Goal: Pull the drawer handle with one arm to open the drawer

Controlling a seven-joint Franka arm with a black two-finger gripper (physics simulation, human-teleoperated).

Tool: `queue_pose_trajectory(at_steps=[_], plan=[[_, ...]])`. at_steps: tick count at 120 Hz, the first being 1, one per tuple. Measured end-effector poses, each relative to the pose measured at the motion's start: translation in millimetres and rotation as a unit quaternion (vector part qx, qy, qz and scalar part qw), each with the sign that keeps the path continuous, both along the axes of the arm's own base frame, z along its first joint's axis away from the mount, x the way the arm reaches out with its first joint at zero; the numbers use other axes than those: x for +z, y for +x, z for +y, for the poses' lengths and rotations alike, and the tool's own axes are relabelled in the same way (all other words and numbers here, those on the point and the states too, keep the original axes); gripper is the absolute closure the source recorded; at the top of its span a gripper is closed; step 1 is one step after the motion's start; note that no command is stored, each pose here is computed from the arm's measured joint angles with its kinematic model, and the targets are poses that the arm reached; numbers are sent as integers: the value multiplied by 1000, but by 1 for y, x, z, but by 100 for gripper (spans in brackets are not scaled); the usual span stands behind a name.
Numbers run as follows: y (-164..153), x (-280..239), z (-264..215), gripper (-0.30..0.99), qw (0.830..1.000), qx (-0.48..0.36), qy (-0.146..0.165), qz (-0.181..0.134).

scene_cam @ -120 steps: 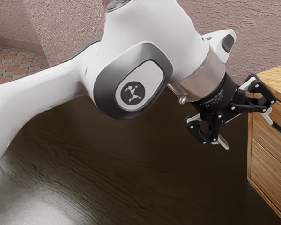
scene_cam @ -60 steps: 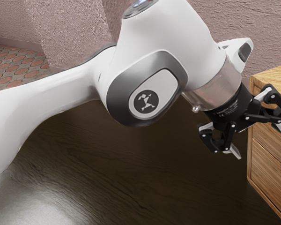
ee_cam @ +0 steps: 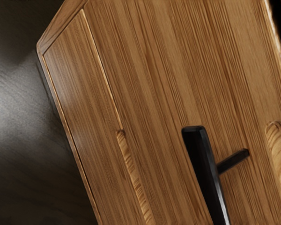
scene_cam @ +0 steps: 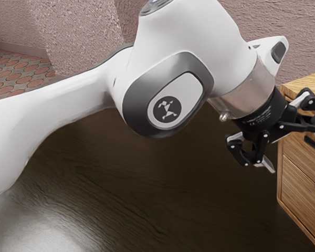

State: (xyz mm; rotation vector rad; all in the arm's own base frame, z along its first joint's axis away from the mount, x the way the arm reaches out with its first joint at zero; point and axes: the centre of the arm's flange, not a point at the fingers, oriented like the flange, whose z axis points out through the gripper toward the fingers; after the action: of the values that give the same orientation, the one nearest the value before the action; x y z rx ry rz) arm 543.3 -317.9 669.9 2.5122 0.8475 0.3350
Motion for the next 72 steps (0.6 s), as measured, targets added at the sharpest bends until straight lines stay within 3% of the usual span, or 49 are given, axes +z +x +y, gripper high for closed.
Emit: queue_pose_trajectory(at_steps=[72], plan=[[8,-25,-12,2,1000,-10,3,18]])
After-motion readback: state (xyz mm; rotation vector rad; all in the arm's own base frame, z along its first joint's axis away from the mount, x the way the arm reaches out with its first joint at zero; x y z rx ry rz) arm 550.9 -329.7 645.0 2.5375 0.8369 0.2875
